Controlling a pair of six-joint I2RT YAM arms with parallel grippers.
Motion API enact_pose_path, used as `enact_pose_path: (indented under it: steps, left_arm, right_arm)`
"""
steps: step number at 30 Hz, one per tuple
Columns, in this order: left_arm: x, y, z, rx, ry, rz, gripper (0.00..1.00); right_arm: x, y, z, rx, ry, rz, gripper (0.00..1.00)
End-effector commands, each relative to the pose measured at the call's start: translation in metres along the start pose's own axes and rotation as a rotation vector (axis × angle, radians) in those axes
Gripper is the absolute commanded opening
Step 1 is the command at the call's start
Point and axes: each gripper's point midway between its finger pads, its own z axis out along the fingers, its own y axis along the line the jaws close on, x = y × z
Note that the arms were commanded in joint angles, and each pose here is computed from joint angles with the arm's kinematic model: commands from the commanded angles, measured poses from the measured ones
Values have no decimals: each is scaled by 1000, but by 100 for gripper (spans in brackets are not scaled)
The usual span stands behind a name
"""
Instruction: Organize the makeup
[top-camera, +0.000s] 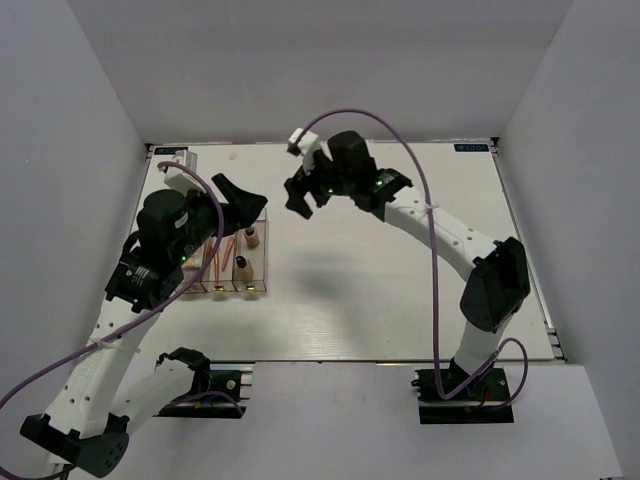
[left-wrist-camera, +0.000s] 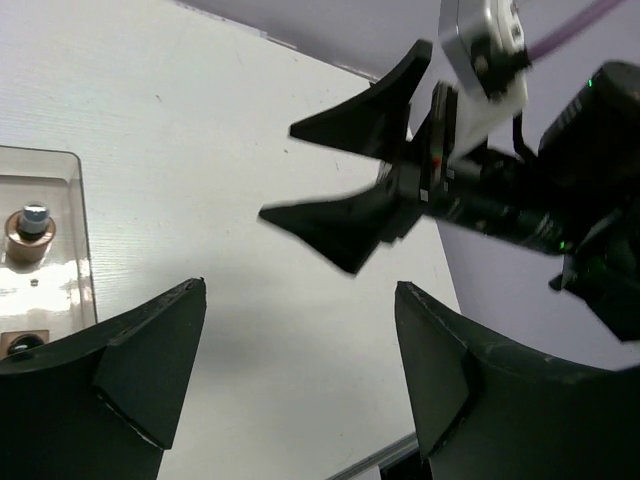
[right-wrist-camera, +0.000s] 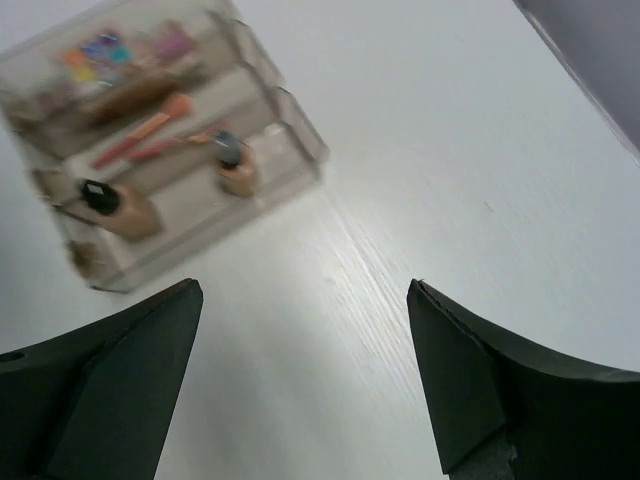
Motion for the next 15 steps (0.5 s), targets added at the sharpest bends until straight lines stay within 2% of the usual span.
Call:
enact_pose_path:
  steps: [1,3,9,15]
  left_arm:
    - [14,-9,6,75,53,-1,86]
    - [25,-4,11,70,83,-3,87]
    - [54,5,31,85,177,-18,90]
    - [66,-2,47,116,230,-14,92]
  right_arm:
    - [59,-50,-28,199,211,90,89]
    - [82,-64,-53,198,282,156,89]
    - [91,-93,-123,401,217,112,89]
    - [94,-100,-164,542,206,42,89]
